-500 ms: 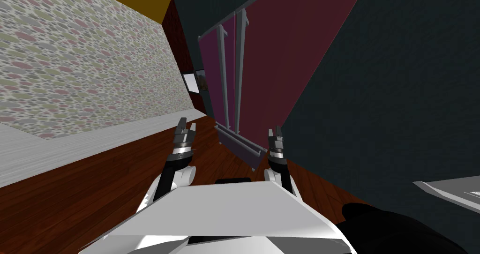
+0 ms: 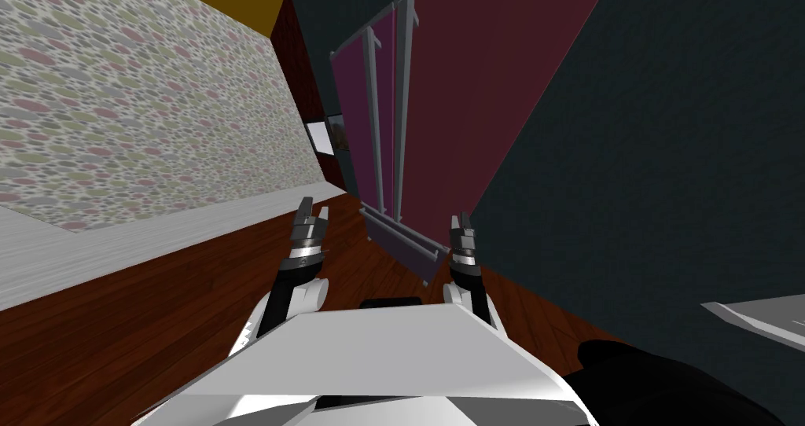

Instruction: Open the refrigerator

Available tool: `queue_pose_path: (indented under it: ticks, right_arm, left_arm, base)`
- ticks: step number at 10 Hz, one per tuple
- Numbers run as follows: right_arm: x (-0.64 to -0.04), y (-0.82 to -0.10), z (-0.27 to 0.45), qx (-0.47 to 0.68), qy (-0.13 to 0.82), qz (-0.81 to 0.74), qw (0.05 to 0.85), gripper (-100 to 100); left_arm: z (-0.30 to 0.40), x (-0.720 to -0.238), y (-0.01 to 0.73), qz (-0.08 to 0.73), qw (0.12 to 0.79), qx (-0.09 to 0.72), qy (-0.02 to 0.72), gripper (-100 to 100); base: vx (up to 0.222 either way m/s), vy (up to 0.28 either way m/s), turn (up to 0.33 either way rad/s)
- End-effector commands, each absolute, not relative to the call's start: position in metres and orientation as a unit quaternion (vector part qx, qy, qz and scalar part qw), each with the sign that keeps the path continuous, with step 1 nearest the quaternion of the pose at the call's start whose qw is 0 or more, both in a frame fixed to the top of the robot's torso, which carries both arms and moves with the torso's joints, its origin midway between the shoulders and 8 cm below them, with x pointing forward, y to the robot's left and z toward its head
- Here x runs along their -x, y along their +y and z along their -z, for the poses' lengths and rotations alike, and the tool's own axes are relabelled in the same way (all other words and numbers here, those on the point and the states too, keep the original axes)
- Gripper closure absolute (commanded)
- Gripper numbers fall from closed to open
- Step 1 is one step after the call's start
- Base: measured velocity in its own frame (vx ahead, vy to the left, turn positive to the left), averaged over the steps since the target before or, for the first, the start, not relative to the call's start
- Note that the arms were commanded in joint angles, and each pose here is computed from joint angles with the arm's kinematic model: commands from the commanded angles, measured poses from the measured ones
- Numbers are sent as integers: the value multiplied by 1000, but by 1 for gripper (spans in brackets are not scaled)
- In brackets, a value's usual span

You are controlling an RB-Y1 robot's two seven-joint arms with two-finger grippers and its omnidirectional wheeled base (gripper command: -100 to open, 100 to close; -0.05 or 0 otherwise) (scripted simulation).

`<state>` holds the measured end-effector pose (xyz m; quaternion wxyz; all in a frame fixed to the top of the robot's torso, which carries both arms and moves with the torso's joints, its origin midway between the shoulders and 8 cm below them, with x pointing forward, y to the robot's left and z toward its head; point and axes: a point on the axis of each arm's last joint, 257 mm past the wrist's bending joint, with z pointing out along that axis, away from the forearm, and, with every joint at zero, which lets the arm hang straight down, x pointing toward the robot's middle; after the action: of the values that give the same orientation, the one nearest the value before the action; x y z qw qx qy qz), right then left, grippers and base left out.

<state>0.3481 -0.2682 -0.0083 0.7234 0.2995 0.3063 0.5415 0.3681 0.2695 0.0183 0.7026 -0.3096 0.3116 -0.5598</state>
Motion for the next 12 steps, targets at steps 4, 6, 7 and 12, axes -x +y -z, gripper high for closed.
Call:
queue_pose_path:
  ticks: [4, 6, 7, 12]
  right_arm:
    - [-348, -268, 8, -299, 306, -542, 723, 0]
    - [-351, -264, 14, -262, 344, -519, 737, -100]
    - [-353, -263, 18, -245, 360, -504, 746, -100]
    - [-361, -268, 34, -180, 410, -425, 787, -100]
  left_arm:
    - [-18, -368, 269, 560, 703, 310, 312, 0]
    - [-18, -368, 270, 560, 703, 310, 312, 0]
    - [-18, -368, 270, 560, 703, 310, 312, 0]
    - [-18, -368, 270, 560, 703, 310, 312, 0]
  base:
    - [0, 0, 0]
    - [28, 28, -6]
    - [51, 62, -8]
    - [61, 67, -8]
